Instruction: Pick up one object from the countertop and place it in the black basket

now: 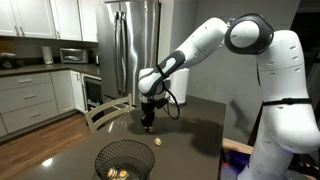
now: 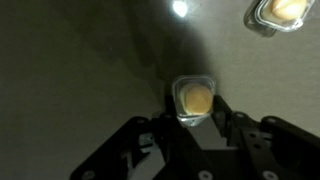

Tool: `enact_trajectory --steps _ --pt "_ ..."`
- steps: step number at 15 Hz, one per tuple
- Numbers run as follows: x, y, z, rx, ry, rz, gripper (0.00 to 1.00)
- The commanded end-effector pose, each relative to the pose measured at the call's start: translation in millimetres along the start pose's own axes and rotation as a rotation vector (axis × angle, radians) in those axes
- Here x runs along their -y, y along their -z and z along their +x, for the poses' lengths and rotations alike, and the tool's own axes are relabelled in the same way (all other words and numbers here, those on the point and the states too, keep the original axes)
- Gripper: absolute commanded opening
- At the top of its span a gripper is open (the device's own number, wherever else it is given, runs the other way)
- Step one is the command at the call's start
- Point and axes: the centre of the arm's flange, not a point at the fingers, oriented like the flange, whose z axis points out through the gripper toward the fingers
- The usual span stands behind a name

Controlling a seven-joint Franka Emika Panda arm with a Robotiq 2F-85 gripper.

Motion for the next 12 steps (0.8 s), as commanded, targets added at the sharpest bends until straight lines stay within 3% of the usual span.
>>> enact_trajectory --steps 1,5,12 --pt "0.2 5.4 3.6 0.01 -0.033 -0.017 0.12" --pt "5.0 11.9 0.5 0.018 -0.059 -0.026 0.04" --pt "34.7 40.3 -12.4 0.063 -0.069 -0.08 0.06"
